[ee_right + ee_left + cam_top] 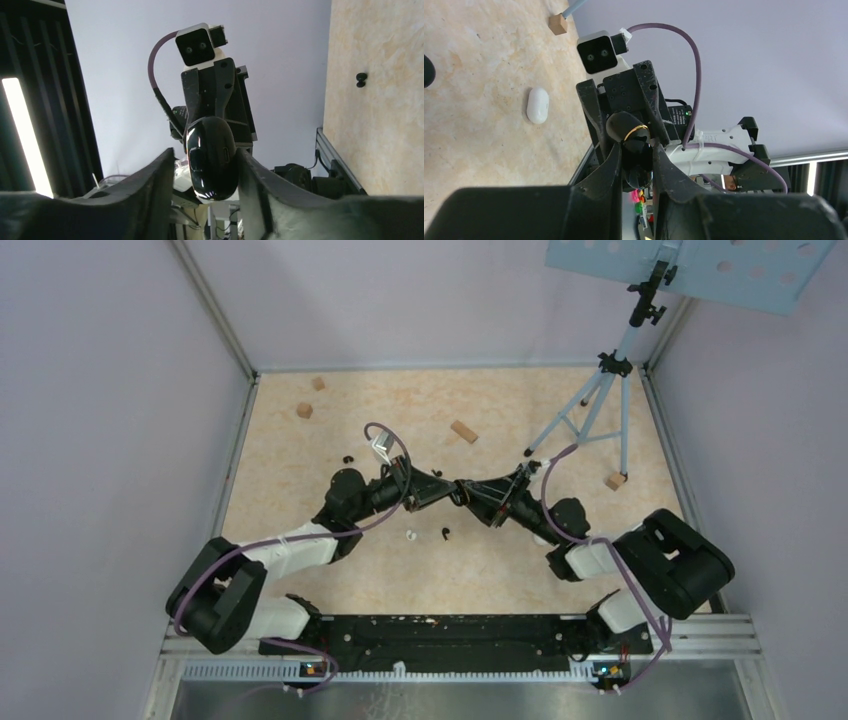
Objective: Insert the wireless bluetooth earbuds into the charging case
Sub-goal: Open the charging case at the center of the board, then pass from the left arm to the right
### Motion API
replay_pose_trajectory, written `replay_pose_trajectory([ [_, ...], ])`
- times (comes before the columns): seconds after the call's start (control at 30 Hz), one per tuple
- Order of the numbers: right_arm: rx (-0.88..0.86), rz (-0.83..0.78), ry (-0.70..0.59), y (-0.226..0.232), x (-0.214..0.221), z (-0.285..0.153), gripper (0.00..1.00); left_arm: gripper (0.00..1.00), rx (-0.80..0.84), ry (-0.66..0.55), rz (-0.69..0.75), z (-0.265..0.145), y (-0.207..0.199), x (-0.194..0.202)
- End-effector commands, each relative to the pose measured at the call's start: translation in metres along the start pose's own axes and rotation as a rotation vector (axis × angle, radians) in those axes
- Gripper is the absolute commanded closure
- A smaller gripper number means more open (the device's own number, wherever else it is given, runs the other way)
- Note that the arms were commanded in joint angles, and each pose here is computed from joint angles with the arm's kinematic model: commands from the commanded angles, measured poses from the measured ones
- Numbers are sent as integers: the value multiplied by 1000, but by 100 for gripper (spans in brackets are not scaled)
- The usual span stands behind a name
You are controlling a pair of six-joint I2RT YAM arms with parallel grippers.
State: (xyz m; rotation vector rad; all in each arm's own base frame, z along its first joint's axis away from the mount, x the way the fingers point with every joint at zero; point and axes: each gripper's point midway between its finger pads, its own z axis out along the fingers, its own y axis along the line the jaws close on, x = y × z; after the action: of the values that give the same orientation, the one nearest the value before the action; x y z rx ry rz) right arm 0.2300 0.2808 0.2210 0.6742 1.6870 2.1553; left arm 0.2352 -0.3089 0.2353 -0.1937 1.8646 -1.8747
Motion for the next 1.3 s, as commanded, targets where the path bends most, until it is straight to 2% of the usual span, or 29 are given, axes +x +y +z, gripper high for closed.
replay_pose_trajectory([
  [0.0,-73,-37,56,18,12,1,47,100,89,46,101,-6,-27,8],
  [0.1,-30,-77,68,10,13,-2,37,100,48,58,96,-6,-24,8],
  [0.23,17,-161,89,9,10,-10,32,100,18,77,85,-10,-21,12],
  [0.3,97,-194,103,-2,9,-13,29,100,0,85,86,-13,-20,13],
  [0.53,377,-507,144,-20,4,-27,20,100,-67,128,106,-20,-25,11],
  [0.7,472,-647,210,-18,5,-38,19,100,-100,204,159,-20,-37,12],
  [0.87,426,-713,322,-7,21,-40,19,100,-107,253,174,-20,-37,15],
  [1.0,362,-750,335,9,26,-35,20,100,-110,278,166,-20,-33,18],
  [1.27,179,-706,415,30,50,-31,22,100,-110,283,164,-20,-32,19],
])
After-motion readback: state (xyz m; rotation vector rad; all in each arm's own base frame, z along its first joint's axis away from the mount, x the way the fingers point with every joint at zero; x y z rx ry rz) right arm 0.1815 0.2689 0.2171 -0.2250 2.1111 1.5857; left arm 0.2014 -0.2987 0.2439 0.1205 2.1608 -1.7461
